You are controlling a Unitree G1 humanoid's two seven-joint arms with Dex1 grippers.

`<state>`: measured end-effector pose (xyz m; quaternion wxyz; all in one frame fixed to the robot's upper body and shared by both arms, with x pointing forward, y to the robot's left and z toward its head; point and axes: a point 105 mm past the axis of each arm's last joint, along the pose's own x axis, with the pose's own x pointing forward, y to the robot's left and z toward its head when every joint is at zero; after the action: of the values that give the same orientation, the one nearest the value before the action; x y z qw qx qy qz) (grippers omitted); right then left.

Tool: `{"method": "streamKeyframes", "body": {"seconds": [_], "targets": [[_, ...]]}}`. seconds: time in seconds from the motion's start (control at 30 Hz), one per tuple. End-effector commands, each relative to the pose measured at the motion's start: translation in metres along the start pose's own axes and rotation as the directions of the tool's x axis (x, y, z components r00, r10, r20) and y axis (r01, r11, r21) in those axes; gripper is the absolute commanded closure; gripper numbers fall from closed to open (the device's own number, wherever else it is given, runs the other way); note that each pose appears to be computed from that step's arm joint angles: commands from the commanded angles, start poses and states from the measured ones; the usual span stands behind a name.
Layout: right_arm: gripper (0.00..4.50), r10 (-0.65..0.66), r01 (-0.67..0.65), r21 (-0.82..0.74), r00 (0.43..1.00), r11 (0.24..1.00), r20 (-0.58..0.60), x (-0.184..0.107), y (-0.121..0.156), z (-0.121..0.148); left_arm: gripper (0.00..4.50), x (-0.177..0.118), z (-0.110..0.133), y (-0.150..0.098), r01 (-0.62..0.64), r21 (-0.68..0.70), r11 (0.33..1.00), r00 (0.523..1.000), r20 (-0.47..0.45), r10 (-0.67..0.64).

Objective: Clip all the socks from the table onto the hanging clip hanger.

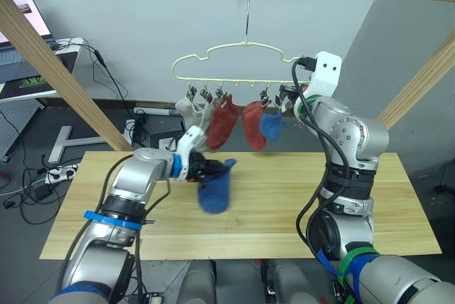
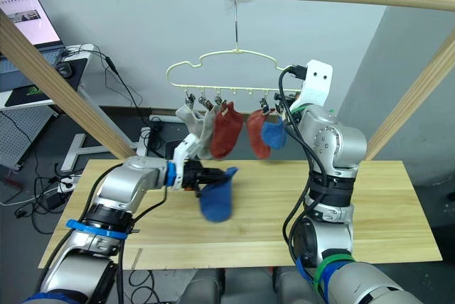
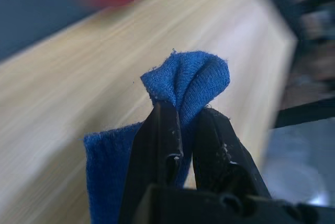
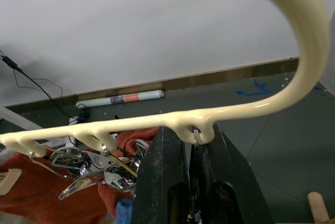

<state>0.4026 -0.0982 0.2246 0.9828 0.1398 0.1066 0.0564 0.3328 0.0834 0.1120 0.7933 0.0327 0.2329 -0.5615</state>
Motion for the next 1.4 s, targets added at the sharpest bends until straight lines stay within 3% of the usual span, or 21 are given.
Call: {"method": "streamKeyframes", "body": {"seconds": [0.03, 0.27, 0.5, 0.87, 1.4], "targets": [[4.50, 0.041, -0.041, -0.006, 0.996, 0.999, 0.075, -0.007, 0.012, 0.022, 3.78, 0.017, 0.026, -0.027, 0.108, 0.056, 0.993, 0.993, 0.033, -0.110], [4.50, 0.042, -0.041, -0.011, 0.996, 0.999, 0.080, -0.007, 0.014, 0.024, 3.78, 0.063, 0.061, -0.030, 0.065, 0.115, 0.991, 0.988, 0.129, -0.080], [4.50, 0.034, -0.032, -0.017, 0.996, 0.999, 0.088, -0.009, 0.012, 0.027, 3.78, 0.085, 0.072, -0.011, -0.081, 0.112, 0.990, 0.978, 0.199, 0.058], [4.50, 0.028, -0.026, -0.025, 0.996, 0.999, 0.087, -0.009, 0.011, 0.027, 3.78, 0.089, 0.097, 0.007, -0.175, 0.048, 0.983, 0.937, 0.313, 0.152], [4.50, 0.022, -0.020, -0.023, 0.996, 1.000, 0.085, -0.009, 0.009, 0.024, 3.78, 0.077, 0.112, 0.013, -0.196, 0.051, 0.979, 0.924, 0.345, 0.167]]}}
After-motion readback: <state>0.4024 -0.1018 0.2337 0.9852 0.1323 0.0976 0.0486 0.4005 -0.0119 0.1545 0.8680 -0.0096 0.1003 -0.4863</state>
